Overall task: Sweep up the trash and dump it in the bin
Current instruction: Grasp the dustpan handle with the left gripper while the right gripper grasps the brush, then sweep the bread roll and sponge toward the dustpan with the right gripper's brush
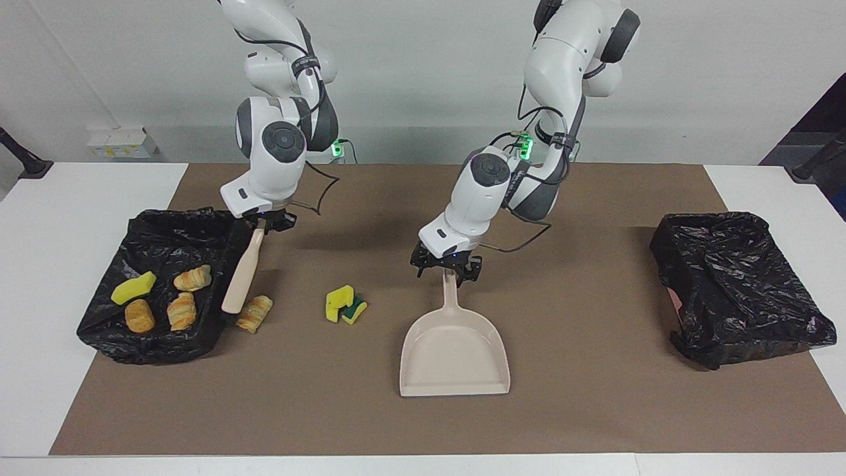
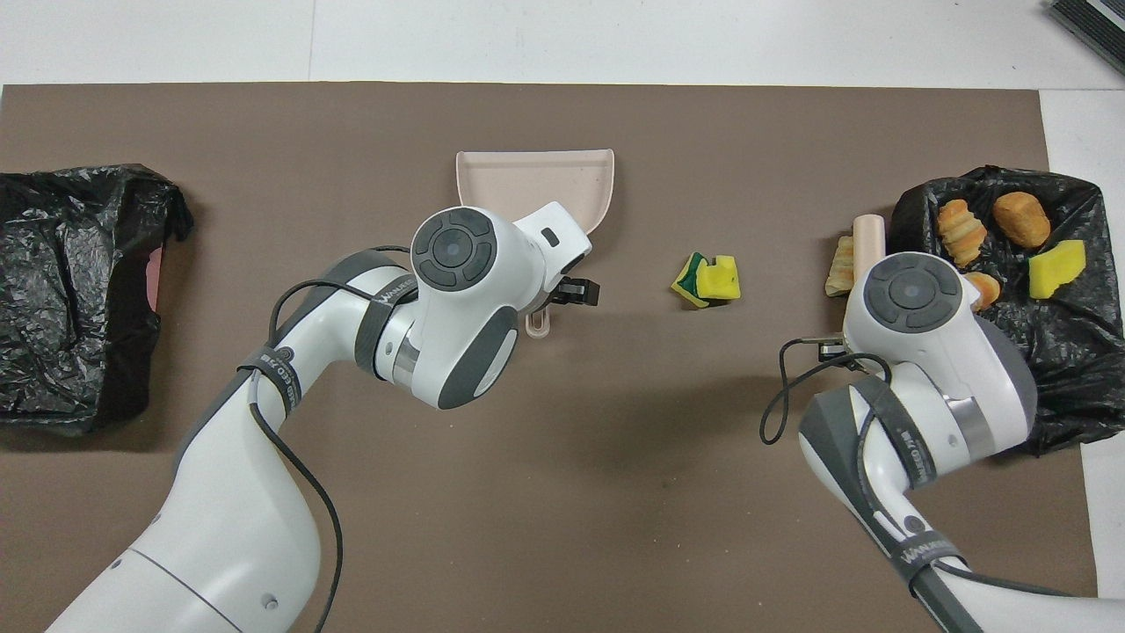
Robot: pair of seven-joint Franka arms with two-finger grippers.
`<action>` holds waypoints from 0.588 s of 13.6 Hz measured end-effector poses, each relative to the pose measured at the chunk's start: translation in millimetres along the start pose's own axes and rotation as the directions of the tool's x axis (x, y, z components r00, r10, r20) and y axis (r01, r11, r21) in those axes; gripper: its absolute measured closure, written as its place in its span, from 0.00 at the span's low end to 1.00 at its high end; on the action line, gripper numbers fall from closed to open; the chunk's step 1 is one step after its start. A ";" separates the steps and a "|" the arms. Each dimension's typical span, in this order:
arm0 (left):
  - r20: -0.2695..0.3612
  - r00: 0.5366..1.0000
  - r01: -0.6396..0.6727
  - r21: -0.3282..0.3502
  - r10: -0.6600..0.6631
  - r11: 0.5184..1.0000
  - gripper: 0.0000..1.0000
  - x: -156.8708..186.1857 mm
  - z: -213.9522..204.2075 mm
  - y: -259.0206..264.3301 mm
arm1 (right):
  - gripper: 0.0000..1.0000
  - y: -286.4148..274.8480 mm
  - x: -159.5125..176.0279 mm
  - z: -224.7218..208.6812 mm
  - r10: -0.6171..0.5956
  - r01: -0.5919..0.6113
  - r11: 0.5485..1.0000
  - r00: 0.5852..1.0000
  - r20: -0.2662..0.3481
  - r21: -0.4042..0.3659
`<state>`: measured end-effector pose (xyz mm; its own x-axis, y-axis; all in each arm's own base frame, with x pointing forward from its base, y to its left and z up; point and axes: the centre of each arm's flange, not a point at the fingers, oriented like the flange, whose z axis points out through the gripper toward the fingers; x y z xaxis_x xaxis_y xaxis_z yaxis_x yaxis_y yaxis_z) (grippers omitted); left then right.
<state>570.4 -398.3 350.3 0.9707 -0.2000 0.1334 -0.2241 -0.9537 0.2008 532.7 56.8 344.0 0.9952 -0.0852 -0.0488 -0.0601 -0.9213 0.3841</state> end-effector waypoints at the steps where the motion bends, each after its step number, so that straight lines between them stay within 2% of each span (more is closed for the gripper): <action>1: -0.002 1.000 0.006 0.004 -0.005 1.000 0.01 1.9 -1.7 -4.0 | 0.74 -10.0 1.1 2.7 -0.010 0.010 1.000 1.000 -0.006 0.016; 3: 0.004 1.000 0.009 0.008 -0.009 1.000 0.07 1.5 -1.8 -5.0 | 0.74 -35.6 -2.5 -4.4 -0.021 0.022 0.997 1.000 -0.010 0.076; 6: 0.034 0.999 0.035 0.020 -0.035 0.999 0.47 -1.6 0.0 -6.1 | 0.74 -86.6 -13.0 -36.5 -0.089 0.094 0.981 0.995 -0.033 0.172; 8: 0.046 0.998 0.041 0.027 -0.043 0.999 0.68 -2.2 -1.0 -7.2 | 0.74 -109.9 -14.0 -59.0 -0.120 0.129 0.969 0.991 -0.057 0.212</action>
<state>569.8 -390.8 349.5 0.9823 -0.1695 0.0796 -0.1814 -0.9669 0.1796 529.9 181.6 356.9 0.9980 0.0476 -0.0415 0.0540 -0.9840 0.1699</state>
